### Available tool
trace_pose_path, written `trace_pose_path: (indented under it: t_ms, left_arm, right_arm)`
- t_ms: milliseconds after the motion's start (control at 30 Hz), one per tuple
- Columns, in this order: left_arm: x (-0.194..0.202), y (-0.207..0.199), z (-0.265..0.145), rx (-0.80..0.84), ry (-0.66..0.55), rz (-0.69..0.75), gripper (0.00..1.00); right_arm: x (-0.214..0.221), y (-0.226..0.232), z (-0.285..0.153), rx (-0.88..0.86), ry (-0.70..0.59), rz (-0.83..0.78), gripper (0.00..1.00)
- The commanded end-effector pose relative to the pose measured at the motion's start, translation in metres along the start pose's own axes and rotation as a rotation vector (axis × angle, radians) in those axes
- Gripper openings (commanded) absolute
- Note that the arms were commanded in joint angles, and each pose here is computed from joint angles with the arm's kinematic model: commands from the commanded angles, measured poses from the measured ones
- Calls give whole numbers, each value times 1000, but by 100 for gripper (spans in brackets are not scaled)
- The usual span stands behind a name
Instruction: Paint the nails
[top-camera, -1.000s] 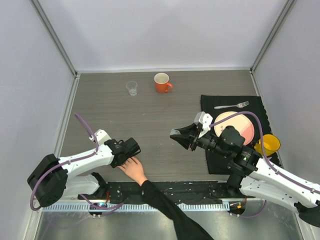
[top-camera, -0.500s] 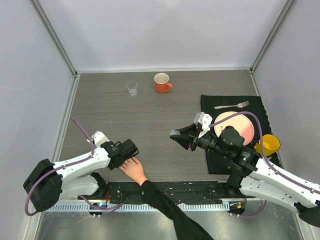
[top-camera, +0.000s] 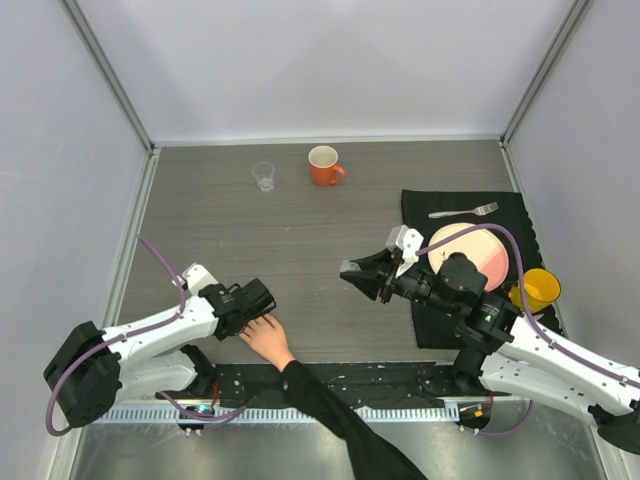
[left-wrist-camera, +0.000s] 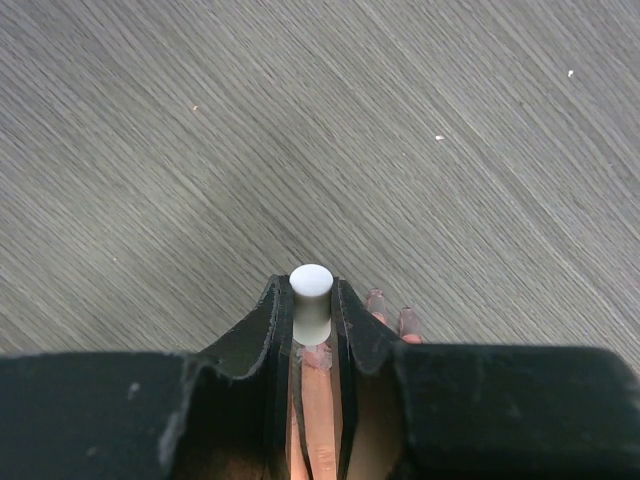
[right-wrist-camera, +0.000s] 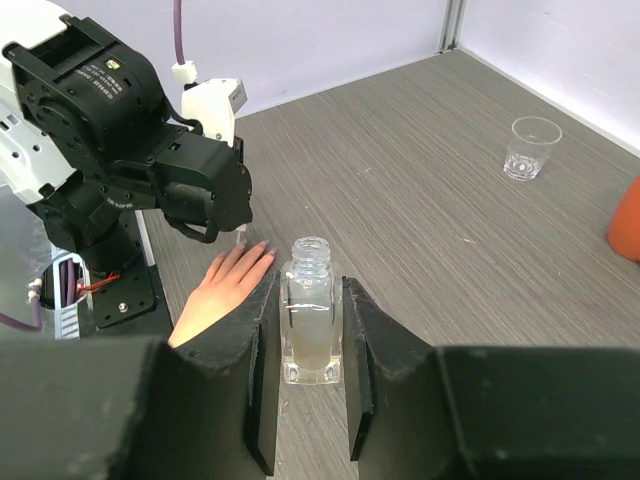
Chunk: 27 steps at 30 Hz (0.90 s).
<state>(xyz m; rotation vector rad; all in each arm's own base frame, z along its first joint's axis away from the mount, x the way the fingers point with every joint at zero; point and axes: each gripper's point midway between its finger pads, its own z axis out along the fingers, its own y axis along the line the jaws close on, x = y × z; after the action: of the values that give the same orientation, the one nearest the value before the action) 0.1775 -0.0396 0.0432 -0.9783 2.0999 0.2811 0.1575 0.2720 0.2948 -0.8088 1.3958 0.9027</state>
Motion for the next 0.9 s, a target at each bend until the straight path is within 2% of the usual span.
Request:
trace_pose_path:
  t_ms: [0,867]
  left_arm:
    - [-5,-1,-2,15,-14,-12,0]
    - [-7,-14,-9,34,-2,-31,0]
  right_arm:
    - [-21,3,0,-14,-81,-5,1]
    - [-20,3,0,-16,-77,-3,1]
